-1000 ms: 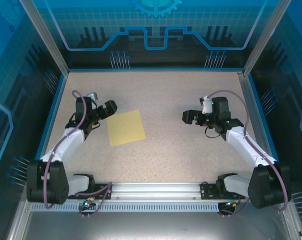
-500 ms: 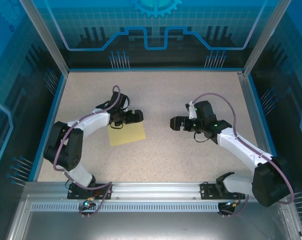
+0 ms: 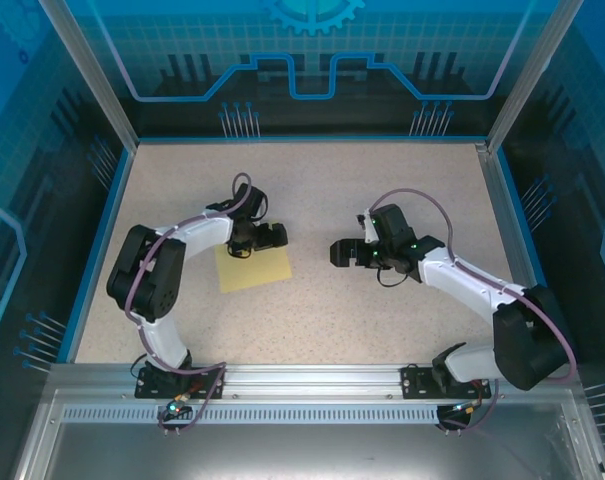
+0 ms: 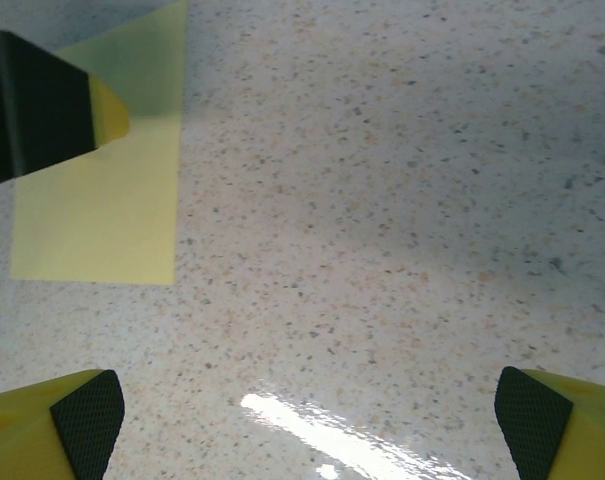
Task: Fold a paper plane with a square sheet of paper (pick it up from the middle)
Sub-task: Move the square sheet of paper to the center of the table.
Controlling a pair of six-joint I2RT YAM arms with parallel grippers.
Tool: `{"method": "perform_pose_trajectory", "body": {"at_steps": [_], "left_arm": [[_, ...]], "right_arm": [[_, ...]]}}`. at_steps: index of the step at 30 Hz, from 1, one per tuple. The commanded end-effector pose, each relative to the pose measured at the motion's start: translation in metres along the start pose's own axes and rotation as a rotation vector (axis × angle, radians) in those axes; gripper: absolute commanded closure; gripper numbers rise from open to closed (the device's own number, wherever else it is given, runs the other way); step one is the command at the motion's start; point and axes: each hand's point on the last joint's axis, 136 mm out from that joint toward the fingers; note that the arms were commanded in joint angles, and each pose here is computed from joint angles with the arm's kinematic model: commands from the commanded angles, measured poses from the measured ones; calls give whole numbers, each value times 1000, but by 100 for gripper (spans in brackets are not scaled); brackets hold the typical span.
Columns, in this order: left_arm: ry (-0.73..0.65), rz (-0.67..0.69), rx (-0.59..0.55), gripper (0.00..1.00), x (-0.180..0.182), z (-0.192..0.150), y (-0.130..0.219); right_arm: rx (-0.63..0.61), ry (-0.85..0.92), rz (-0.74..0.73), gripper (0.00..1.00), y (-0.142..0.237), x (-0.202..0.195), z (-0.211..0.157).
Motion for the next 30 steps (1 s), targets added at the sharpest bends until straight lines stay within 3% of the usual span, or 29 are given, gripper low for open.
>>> {"method": "perform_pose_trajectory", "body": {"at_steps": [1, 9, 20, 25, 30], "left_arm": [[11, 3, 56, 3, -6, -20, -7], [-13, -62, 153, 3, -29, -69, -23], [-71, -114, 190, 3, -82, -111, -24], [-82, -154, 131, 3, -96, -104, -8], [-98, -185, 1, 2, -97, -86, 21]], "right_arm": [[45, -36, -100, 0, -2, -15, -8], [100, -109, -188, 1, -4, -40, -31], [89, -159, -208, 1, 12, -55, -47], [62, -148, -154, 0, 19, -46, -43], [35, -125, -27, 1, 20, -21, -34]]}}
Point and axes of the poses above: each hand's point on the last joint's axis, 136 mm out from that joint toward the fingers, its own y axis back along the fingers, its own x axis along the line the jaws close on, z = x × y, and after that the axes turned 10 degrees about y, right-handed
